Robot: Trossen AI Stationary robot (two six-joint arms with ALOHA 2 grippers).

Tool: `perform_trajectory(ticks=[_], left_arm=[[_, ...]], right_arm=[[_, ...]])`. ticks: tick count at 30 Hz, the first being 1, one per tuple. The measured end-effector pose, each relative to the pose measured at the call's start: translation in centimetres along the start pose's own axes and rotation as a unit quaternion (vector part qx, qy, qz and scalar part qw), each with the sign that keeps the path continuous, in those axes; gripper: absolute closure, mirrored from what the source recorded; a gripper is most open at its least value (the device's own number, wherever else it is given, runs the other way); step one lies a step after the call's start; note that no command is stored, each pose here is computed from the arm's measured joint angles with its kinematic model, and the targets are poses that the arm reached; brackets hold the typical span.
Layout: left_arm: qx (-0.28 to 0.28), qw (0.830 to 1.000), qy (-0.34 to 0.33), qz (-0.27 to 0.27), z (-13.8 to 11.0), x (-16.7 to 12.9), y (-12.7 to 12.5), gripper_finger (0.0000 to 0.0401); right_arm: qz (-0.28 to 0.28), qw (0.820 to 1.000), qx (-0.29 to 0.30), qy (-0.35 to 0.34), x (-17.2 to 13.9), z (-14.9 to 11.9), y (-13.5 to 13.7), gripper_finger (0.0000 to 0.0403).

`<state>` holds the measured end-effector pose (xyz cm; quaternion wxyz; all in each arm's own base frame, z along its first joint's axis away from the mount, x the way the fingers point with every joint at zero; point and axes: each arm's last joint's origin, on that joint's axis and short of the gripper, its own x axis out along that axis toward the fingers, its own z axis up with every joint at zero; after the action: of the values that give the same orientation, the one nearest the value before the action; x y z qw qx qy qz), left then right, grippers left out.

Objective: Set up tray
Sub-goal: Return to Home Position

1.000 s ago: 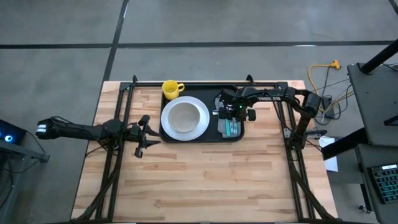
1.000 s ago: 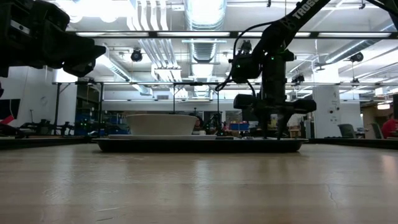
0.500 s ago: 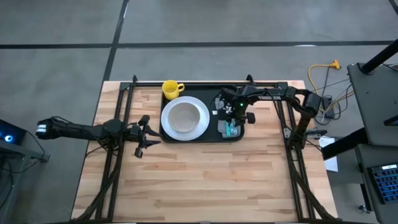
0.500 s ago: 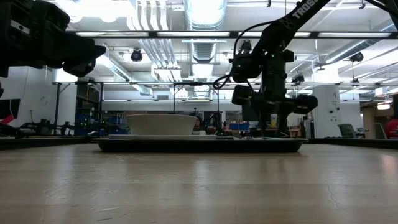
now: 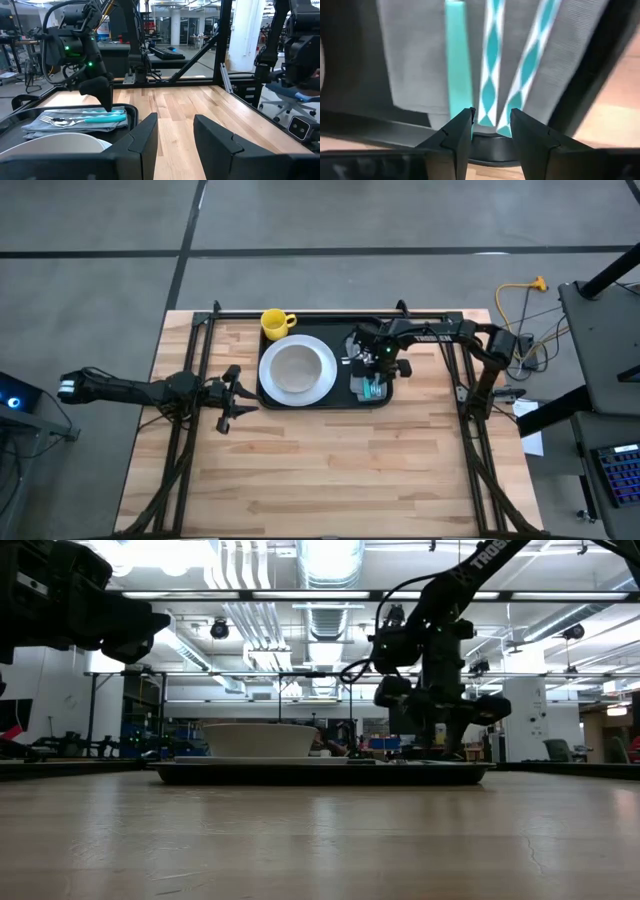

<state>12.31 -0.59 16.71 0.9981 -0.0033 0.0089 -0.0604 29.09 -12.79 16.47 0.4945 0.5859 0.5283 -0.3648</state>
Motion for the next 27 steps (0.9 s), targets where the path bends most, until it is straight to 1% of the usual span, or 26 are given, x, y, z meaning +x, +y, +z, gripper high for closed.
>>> perform_trajectory(ticks=[5, 8, 10, 15, 19, 23, 27], left_arm=[[0.000, 1.000, 0.000, 0.000, 0.0, 0.0, 0.0, 0.0293], [0.000, 1.000, 0.000, 0.000, 0.0, 0.0, 0.0, 0.0293], [0.000, 1.000, 0.000, 0.000, 0.0, 0.0, 0.0, 0.0293], [0.000, 1.000, 0.000, 0.000, 0.0, 0.0, 0.0, 0.0293], [0.000, 1.000, 0.000, 0.000, 0.0, 0.0, 0.0, 0.0293], [0.000, 1.000, 0.000, 0.000, 0.0, 0.0, 0.0, 0.0293], [0.000, 1.000, 0.000, 0.000, 0.0, 0.0, 0.0, 0.0293]], right_arm=[[-0.030, 0.997, 0.070, 0.014, 0.5, -0.6, -0.5, 0.0289], [-0.041, 0.996, 0.075, 0.019, 1.1, -1.0, -0.8, 0.0295], [-0.043, 0.997, 0.065, 0.020, 1.2, -1.3, -0.7, 0.0299], [-0.059, 0.998, -0.023, -0.002, 1.2, -2.9, -0.2, 0.0303], [-0.070, 0.991, -0.106, -0.047, 0.5, -4.7, 0.3, 0.0301], [-0.068, 0.974, -0.180, -0.118, -1.1, -6.9, 1.3, 0.0302], [-0.054, 0.950, -0.250, -0.180, -3.2, -9.2, 2.1, 0.0303]])
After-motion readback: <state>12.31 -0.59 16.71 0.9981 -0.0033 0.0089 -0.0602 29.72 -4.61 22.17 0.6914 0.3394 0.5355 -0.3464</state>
